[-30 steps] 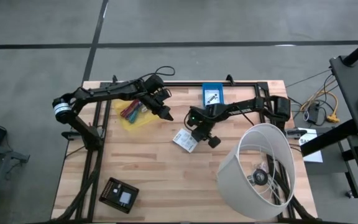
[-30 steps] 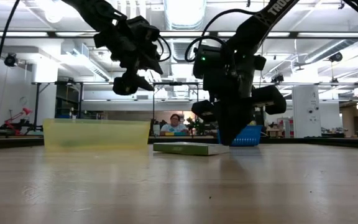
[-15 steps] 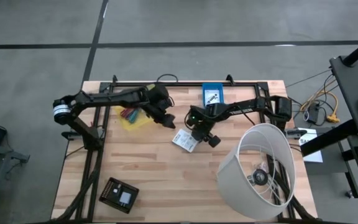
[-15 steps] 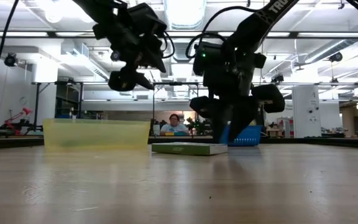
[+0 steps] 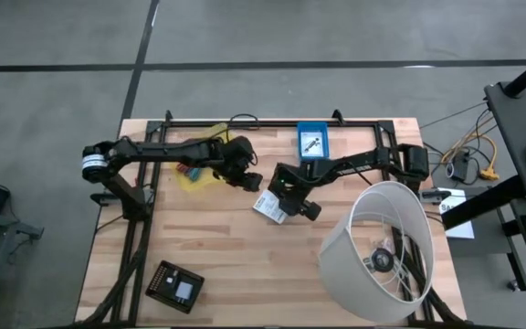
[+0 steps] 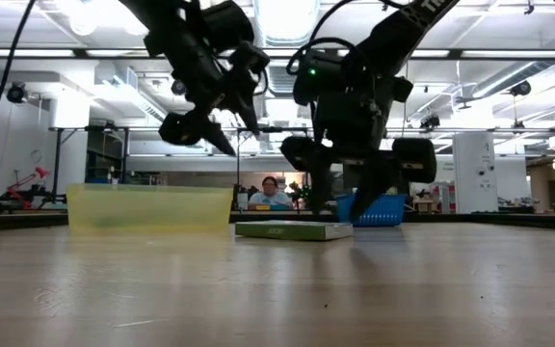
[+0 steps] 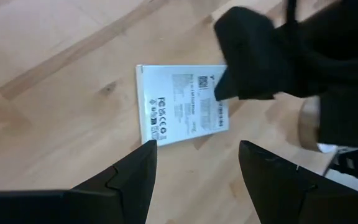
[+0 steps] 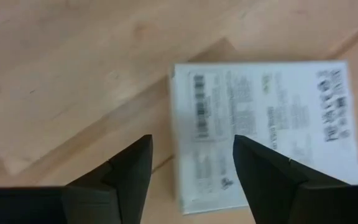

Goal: Pick and place items into bin
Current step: Put the card reader box into the blue bin

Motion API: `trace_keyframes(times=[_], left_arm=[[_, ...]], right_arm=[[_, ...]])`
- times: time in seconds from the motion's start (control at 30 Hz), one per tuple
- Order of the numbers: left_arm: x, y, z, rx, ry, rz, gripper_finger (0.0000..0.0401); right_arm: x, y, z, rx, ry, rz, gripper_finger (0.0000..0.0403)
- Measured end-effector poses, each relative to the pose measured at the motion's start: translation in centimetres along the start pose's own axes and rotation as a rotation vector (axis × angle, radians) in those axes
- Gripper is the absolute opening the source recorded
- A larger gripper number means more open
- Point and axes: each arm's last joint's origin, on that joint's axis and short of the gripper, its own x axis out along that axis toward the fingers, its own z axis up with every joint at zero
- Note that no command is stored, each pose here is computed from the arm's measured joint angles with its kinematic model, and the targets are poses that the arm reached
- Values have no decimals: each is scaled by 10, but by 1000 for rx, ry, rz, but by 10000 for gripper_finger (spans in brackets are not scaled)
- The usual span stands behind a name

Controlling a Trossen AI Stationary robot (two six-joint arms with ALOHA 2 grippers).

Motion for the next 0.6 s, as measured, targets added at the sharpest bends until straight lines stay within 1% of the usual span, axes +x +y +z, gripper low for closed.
trace_keyframes(times=[0.1, 0.2, 0.43, 0.6], left_arm=[[14, 5, -2, -12, 38, 54, 210], [32, 12, -1, -28, 76, 97, 210], [59, 23, -1, -50, 137, 144, 210], [77, 29, -5, -87, 188, 170, 210]], right_arm=[[1, -1, 5, -21, -9, -29, 204], [2, -1, 6, -27, -3, -34, 201], [2, 0, 6, -10, -2, -35, 201], [3, 0, 6, -8, 3, -34, 201]])
